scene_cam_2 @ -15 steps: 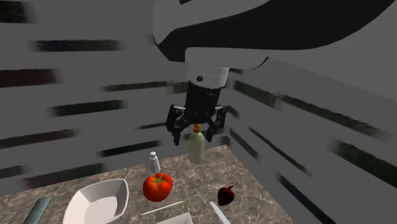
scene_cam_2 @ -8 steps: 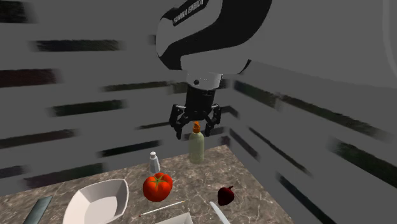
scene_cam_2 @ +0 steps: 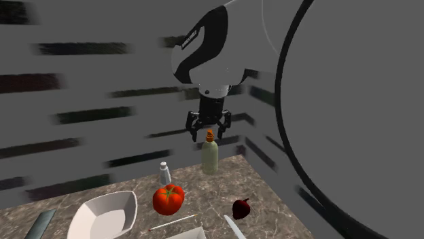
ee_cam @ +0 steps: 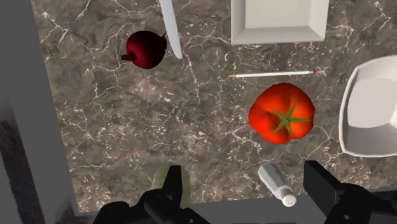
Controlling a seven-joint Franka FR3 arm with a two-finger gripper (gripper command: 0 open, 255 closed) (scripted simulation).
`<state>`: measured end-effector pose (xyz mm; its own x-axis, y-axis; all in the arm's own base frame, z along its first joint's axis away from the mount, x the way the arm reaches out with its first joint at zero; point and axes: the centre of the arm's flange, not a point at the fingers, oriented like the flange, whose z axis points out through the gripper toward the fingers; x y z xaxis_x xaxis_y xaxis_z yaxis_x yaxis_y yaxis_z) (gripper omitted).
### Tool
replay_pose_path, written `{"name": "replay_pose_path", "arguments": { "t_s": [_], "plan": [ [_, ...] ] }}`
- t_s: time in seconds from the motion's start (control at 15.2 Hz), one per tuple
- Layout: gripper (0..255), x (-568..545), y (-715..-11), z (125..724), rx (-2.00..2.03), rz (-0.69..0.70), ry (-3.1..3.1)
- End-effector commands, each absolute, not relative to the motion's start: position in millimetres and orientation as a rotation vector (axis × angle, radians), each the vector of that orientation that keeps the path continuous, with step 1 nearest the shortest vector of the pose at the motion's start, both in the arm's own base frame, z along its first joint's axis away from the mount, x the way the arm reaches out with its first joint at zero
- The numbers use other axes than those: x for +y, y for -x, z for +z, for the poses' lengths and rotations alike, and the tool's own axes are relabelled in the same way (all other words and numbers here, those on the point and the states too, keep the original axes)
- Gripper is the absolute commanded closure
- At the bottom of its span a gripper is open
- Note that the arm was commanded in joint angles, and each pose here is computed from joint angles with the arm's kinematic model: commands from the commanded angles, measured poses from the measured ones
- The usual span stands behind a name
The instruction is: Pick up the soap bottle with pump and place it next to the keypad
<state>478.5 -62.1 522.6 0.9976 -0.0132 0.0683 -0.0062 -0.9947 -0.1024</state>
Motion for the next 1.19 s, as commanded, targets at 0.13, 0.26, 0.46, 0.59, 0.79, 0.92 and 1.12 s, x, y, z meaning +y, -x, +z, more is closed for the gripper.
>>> {"name": "replay_pose_path", "arguments": {
  "t_s": [0.13, 0.26, 0.46, 0.59, 0.79, 0.92, 1.12],
  "plan": [
    [0, -76, -524, 507, 0.035, -0.093, 3.058],
    [0, -85, -547, 498, 0.045, -0.087, 3.068],
    [0, -98, -582, 484, 0.060, -0.078, 3.082],
    [0, -107, -605, 475, 0.070, -0.072, 3.092],
    [0, -121, -639, 462, 0.086, -0.063, 3.107],
    [0, -131, -662, 453, 0.096, -0.057, 3.116],
    [0, -134, -669, 440, 0.100, -0.055, 3.120]
  ]
}}
